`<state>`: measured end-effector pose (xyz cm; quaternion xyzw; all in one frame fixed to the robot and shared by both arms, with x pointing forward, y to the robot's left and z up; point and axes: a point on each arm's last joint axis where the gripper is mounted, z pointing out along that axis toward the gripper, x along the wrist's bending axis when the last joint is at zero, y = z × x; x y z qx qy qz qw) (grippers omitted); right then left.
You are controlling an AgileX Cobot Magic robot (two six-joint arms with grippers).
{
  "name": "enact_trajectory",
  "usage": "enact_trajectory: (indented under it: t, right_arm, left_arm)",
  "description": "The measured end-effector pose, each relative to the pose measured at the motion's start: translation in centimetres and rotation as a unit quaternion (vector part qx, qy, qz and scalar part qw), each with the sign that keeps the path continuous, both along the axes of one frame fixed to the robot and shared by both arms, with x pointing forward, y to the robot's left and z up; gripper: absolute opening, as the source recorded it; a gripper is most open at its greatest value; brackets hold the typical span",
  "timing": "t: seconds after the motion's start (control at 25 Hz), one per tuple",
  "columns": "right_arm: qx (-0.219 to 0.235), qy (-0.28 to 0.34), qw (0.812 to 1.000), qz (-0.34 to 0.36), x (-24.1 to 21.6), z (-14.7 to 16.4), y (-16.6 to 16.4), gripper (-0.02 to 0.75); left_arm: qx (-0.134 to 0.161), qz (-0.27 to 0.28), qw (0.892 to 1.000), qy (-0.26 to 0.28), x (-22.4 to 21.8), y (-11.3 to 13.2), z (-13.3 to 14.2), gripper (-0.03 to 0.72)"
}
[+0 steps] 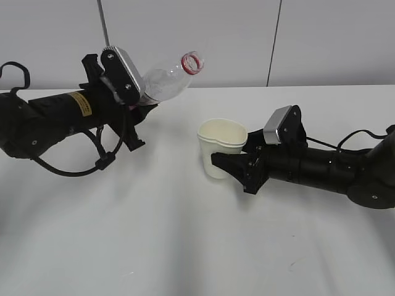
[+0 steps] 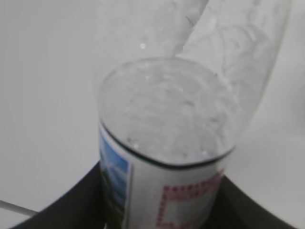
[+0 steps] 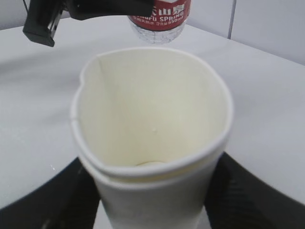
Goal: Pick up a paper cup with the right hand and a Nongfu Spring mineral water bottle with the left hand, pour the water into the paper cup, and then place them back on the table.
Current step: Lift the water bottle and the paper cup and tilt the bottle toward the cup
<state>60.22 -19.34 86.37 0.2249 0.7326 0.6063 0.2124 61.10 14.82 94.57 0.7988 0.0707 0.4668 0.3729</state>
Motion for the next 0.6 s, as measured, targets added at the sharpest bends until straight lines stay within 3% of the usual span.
enact_trajectory:
  t: [0.36, 0.6]
  right_arm:
    - [0.003, 0.004, 1.000, -0.008, 0.05, 0.00, 0.38, 0.451]
    - [0.002, 0.009, 1.000, -0.022, 0.24, -0.06, 0.23, 0.451]
  left_arm:
    - [0.062, -0.019, 0.998, -0.024, 0.08, -0.54, 0.09, 0.340]
    - [0.081, -0.018, 0.996, -0.035, 0.13, -0.47, 0.08, 0.340]
